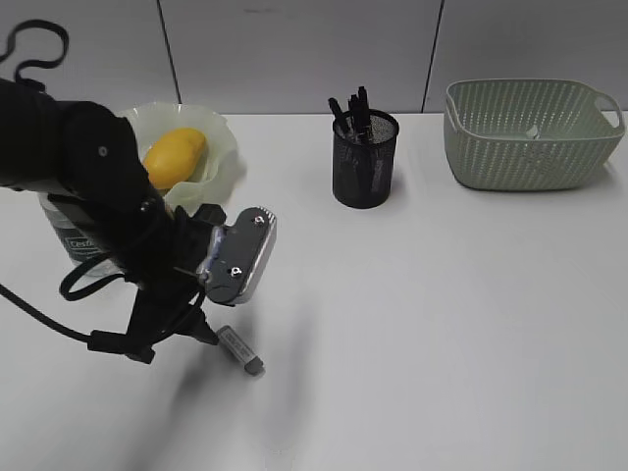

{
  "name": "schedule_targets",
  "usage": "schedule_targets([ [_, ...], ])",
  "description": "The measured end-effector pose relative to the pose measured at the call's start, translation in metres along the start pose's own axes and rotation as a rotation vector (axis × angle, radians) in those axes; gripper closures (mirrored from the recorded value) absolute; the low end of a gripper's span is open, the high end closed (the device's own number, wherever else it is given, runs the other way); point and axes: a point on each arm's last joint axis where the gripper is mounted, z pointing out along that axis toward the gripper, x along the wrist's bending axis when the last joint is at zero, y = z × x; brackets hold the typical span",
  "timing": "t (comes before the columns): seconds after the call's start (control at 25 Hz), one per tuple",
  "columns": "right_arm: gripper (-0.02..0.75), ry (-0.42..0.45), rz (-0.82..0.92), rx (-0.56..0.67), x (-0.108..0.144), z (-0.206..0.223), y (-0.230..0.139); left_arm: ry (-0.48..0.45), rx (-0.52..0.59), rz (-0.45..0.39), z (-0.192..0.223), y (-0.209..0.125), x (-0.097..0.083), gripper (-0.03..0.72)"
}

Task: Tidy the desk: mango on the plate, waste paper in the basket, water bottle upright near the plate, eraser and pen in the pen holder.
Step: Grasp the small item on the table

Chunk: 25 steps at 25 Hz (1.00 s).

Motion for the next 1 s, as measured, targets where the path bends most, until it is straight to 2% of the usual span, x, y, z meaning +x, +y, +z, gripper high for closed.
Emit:
schedule_targets([
  [0.16,0.324,0.0,0.0,0.0,0.0,0.0,0.0,-0.041,0.02,0.006,0.021,-0.002,0.007,0.353],
  [0.4,0.325,0.0,0.0,0.0,0.0,0.0,0.0,-0.077,0.028,0.052,0.038,-0.004,0.006,0.352],
  [0.56,0.325,0.0,0.0,0.0,0.0,0.0,0.0,-0.086,0.025,0.049,0.043,-0.005,0.006,0.364],
  [0.68,0.325,0.0,0.0,0.0,0.0,0.0,0.0,-0.087,0.012,0.028,0.044,-0.003,0.006,0.431],
  [0.76,0.325,0.0,0.0,0.0,0.0,0.0,0.0,-0.09,-0.001,0.008,0.045,-0.001,0.006,0.534],
  [0.88,0.325,0.0,0.0,0.0,0.0,0.0,0.0,-0.104,-0.047,-0.059,0.045,0.006,0.006,0.553],
  [1.0,0.325,0.0,0.0,0.0,0.0,0.0,0.0,-0.062,-0.183,-0.263,0.034,0.021,0.013,0.553],
])
